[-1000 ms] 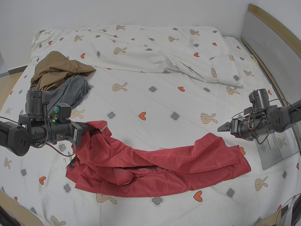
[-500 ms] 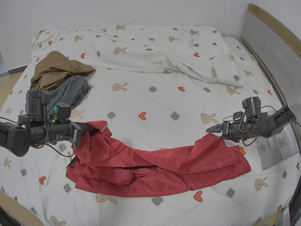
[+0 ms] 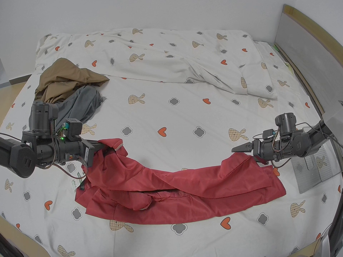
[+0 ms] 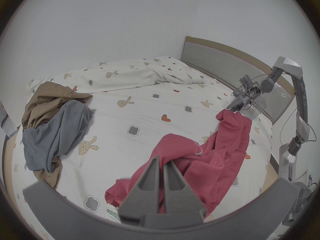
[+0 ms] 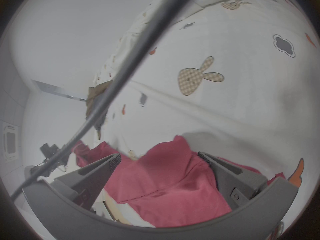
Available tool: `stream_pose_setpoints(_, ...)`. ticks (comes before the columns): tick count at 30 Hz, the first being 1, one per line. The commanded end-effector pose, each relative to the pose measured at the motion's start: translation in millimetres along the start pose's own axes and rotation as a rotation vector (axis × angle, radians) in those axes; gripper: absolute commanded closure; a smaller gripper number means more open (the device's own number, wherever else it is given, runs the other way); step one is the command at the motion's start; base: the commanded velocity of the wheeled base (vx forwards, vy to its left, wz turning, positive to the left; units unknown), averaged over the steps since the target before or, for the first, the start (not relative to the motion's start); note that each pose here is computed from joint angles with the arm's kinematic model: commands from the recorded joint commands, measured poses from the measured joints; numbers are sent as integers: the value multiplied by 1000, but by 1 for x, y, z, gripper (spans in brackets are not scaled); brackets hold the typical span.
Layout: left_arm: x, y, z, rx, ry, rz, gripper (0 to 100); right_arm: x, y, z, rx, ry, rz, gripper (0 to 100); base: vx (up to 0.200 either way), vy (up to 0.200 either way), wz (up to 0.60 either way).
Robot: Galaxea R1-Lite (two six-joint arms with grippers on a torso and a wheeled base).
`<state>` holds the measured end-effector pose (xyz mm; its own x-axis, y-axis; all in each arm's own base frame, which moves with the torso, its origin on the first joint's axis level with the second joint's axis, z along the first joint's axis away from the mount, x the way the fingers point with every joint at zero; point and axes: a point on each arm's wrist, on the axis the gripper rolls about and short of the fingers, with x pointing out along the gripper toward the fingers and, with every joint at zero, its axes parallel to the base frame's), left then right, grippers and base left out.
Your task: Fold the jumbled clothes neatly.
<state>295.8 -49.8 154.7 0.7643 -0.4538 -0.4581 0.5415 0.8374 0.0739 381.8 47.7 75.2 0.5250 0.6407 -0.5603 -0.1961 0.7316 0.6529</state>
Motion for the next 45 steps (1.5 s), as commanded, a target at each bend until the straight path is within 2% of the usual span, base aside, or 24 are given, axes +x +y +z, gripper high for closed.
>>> stream_pose_setpoints(1,4,1,-3,-5,13,-3,100,-22,11,1,-8,-7,77,0,0,0,0)
stream_pose_setpoints(10,8,2,-5,-3,7,-1,100,-27,8,-10,17,28,95,0,0,0,0)
stream_pose_setpoints(16,10,3,-6,-4,7,1,100,-28,3,-15,36,76,192,0,0,0,0)
stream_pose_setpoints(23,10,4,-6,-8,6,4,100,-24,-6,-9,45,65,185,0,0,0,0)
stream_pose_setpoints(24,10,4,-5,-8,5,5,100,-26,-8,-8,47,60,181,100,0,0,0)
stream_pose_setpoints(31,9,9,-5,-16,2,20,100,-35,-13,-6,66,41,171,100,0,0,0)
stream_pose_setpoints(35,10,14,-5,-23,1,31,100,-50,2,-1,40,9,186,100,0,0,0)
stream_pose_setpoints(38,10,17,-3,-31,-5,40,100,-58,11,2,59,-9,199,100,0,0,0)
stream_pose_setpoints(45,9,29,12,-129,-60,69,100,-84,38,19,26,-94,234,100,0,0,0)
